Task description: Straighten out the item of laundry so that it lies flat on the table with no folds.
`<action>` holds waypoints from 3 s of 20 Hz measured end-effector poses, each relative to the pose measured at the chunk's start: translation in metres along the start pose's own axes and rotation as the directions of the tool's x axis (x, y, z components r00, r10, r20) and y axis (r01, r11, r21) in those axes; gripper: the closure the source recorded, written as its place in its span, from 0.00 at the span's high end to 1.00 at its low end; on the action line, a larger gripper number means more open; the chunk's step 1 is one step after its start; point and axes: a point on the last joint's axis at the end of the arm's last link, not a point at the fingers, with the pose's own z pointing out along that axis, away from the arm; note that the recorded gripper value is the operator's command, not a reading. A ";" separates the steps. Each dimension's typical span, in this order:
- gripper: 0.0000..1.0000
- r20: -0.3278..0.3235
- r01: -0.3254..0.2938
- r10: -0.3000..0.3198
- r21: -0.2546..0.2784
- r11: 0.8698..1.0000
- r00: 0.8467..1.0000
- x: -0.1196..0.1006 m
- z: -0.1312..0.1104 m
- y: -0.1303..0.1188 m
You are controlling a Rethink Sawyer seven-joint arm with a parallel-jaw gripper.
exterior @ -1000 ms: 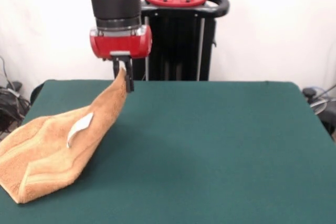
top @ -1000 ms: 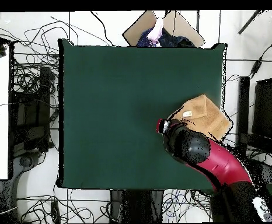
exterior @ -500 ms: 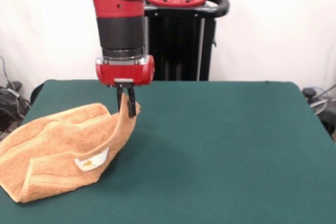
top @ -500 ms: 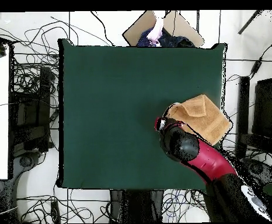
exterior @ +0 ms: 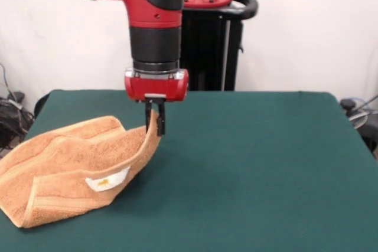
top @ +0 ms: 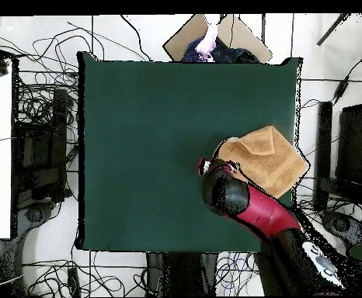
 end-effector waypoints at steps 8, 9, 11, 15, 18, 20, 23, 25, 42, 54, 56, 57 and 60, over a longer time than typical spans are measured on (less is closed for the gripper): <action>0.00 0.010 0.029 -0.030 0.049 0.998 1.000 -0.005 -0.016 0.019; 0.00 0.012 0.030 -0.030 0.054 0.998 0.999 -0.006 -0.018 0.020; 0.00 0.015 0.023 -0.024 0.064 0.998 1.000 -0.008 -0.022 0.022; 0.00 0.020 0.014 -0.015 0.077 0.997 1.000 -0.010 -0.026 0.025; 0.00 0.029 0.004 -0.006 0.082 0.997 1.000 -0.013 -0.027 0.028; 0.00 0.038 -0.004 0.001 0.084 0.996 0.999 -0.015 -0.027 0.031; 0.00 0.045 -0.010 0.006 0.087 0.996 0.999 -0.017 -0.027 0.032; 0.00 0.051 -0.016 0.011 0.089 0.996 0.999 -0.018 -0.025 0.033; 0.00 0.068 -0.091 0.084 0.112 0.990 0.994 -0.003 -0.006 0.051; 0.00 0.046 -0.187 0.183 0.108 0.976 0.982 0.014 -0.004 0.075; 0.00 0.040 -0.197 0.194 0.111 0.974 0.980 0.018 -0.004 0.077; 0.00 0.038 -0.200 0.197 0.112 0.973 0.980 0.019 -0.004 0.078; 0.00 0.029 -0.211 0.209 0.114 0.971 0.977 0.026 -0.005 0.086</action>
